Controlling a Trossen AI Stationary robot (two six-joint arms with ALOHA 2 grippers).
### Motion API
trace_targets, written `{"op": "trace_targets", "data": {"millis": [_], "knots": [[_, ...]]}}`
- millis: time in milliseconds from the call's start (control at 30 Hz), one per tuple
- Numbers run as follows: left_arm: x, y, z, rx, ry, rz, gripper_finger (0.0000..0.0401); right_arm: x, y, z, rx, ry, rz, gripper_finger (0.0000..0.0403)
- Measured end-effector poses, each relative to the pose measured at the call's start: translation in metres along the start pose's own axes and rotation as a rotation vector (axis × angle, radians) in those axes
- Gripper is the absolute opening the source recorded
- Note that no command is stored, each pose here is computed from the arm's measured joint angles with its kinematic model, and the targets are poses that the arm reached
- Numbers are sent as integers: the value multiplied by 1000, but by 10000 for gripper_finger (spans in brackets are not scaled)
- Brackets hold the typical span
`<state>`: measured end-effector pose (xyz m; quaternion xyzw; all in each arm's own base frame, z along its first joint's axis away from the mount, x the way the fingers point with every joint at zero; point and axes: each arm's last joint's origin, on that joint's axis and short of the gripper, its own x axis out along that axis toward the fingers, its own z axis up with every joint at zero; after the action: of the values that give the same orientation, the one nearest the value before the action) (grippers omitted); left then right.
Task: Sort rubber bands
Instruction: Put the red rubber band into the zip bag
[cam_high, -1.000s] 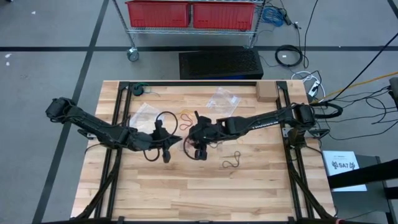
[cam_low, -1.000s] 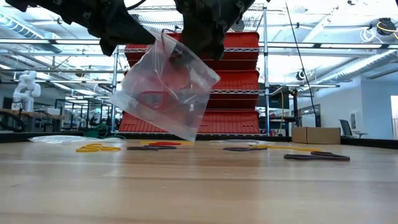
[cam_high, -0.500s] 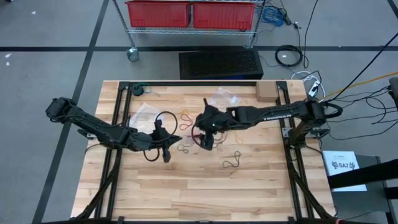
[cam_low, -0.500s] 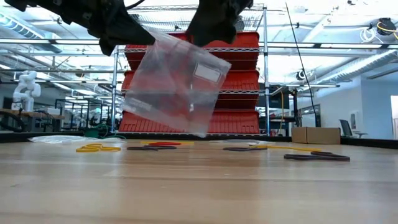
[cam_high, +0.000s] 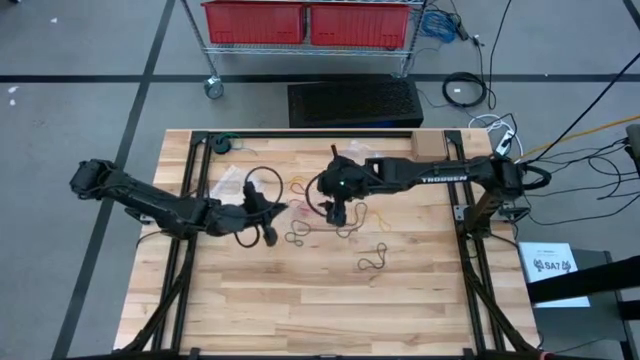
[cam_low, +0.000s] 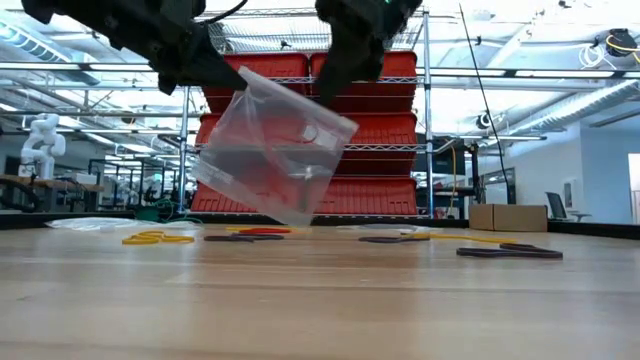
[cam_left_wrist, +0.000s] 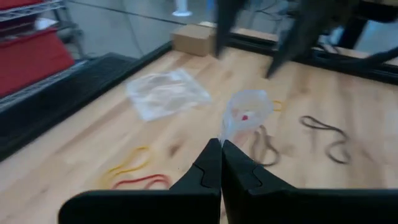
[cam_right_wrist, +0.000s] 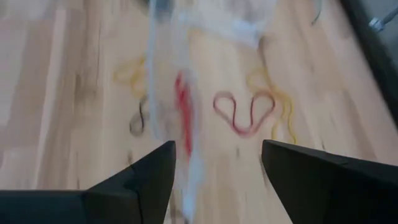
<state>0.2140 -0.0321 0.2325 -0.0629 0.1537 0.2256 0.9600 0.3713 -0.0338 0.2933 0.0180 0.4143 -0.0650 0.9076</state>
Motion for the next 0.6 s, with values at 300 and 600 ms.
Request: {"op": "trace_targets", "data": {"millis": [300,600], "knots": [[-29,30,8,-29,0,143,0,45,-31,-16,17,-31,156,228],[-53,48,13,-62,-34,194,0,121,-27,-42,46,-73,101,228]]}}
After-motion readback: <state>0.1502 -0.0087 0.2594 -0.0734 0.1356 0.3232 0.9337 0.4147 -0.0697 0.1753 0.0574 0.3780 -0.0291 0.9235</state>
